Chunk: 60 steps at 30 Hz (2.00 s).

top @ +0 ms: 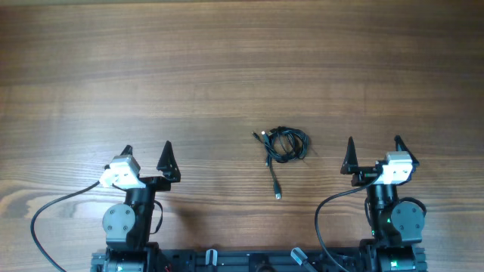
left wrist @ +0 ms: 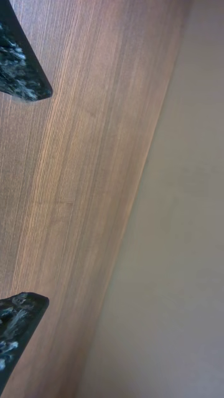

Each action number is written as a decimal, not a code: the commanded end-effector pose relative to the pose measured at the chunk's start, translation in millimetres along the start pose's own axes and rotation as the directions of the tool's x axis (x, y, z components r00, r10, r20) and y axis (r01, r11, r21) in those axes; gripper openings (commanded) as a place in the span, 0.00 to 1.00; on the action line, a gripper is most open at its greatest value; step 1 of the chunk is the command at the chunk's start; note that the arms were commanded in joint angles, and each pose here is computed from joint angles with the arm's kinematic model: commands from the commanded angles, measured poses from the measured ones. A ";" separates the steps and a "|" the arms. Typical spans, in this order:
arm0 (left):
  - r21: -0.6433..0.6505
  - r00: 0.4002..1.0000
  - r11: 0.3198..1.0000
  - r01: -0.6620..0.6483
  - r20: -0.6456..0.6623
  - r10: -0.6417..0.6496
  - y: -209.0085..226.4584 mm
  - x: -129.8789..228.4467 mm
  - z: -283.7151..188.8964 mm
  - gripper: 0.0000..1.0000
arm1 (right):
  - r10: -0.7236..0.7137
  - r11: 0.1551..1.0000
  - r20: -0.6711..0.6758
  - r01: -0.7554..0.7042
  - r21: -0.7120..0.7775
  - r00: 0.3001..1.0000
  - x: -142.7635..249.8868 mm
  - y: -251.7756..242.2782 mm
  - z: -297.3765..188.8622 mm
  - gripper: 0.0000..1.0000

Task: Untangle cables

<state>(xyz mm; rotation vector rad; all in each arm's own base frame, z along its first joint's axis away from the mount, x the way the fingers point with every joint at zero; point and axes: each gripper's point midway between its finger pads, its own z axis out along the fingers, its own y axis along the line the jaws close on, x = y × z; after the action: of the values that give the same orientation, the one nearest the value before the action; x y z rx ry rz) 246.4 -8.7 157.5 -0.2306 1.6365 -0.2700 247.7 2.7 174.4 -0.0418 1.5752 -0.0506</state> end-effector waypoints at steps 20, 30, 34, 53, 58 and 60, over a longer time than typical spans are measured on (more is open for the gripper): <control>0.008 1.000 1.000 -0.006 -0.013 0.006 -0.9 3.4 0.2 1.00 | -0.017 1.000 0.012 0.017 0.019 1.000 -2.5 -3.7 -0.7 1.00; 0.008 1.000 1.000 -0.006 -0.013 0.006 -0.9 3.4 0.2 1.00 | -0.017 1.000 0.012 0.017 0.019 1.000 -2.6 -3.7 -0.7 1.00; 0.008 1.000 1.000 -0.006 -0.012 0.006 -0.9 3.4 0.2 1.00 | -0.017 1.000 0.012 0.017 0.019 1.000 -2.5 -3.7 -0.7 1.00; 0.078 0.998 0.997 -0.011 0.058 0.007 -17.6 -22.1 -2.8 1.00 | -0.017 1.000 0.012 0.017 0.019 1.000 -2.5 -3.7 -0.7 1.00; 0.118 0.999 0.993 -0.007 -0.051 0.013 -33.7 -32.5 -0.3 1.00 | -0.017 1.000 0.012 0.017 0.019 1.000 -2.5 -3.7 -0.7 1.00; 0.126 0.992 0.992 -0.003 -0.126 0.019 -42.1 -42.0 9.7 1.00 | -0.017 1.000 0.012 0.017 0.019 1.000 -2.5 -3.7 -0.7 1.00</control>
<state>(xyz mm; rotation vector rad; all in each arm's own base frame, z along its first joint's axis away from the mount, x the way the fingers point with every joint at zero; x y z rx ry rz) 250.4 -26.8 185.8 -0.1594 1.7003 -0.3528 247.7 2.7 174.4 -0.0418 1.5748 -0.0506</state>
